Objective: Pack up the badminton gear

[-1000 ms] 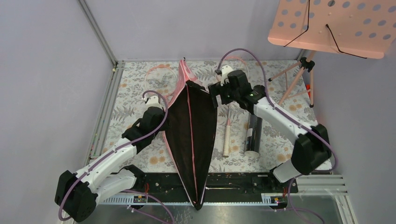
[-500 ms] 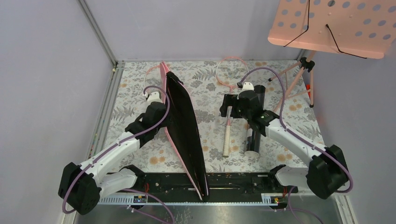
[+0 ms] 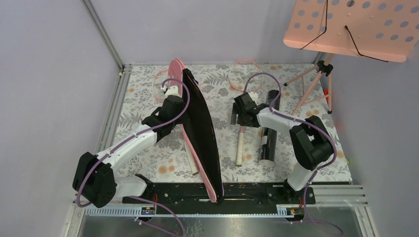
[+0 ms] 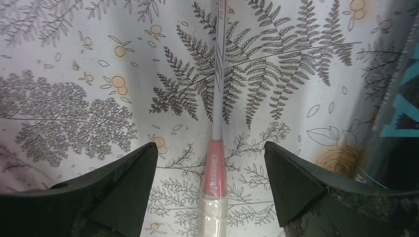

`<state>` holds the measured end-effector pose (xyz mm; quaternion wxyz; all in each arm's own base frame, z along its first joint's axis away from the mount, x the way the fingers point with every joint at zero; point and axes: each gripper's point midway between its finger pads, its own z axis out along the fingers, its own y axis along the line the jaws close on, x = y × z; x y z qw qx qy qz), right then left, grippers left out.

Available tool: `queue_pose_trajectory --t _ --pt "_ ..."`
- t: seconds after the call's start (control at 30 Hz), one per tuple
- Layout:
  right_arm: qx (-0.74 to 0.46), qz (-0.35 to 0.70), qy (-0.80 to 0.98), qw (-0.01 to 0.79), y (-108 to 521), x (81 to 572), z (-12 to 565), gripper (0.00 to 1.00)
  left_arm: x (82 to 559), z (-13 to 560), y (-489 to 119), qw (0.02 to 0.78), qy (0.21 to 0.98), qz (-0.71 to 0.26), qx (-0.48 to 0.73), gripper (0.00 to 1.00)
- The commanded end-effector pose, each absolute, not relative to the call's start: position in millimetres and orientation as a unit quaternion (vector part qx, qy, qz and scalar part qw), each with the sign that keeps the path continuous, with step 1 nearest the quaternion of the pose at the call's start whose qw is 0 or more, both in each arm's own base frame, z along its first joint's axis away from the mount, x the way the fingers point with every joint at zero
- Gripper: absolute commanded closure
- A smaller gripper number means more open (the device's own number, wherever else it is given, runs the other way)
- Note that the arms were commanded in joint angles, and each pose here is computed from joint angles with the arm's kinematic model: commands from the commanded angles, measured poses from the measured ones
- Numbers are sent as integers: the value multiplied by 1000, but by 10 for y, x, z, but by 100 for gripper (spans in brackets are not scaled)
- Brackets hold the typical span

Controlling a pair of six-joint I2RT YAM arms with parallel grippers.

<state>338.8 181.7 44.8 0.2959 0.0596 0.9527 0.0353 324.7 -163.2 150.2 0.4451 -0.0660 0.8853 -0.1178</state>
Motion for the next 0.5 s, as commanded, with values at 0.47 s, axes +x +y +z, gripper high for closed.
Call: queue_pose_trajectory --t 0.47 --pt "84 -31 975 205 1717 3223 -119 47 3428 1777 -1770 490 857 -152 -48 100"
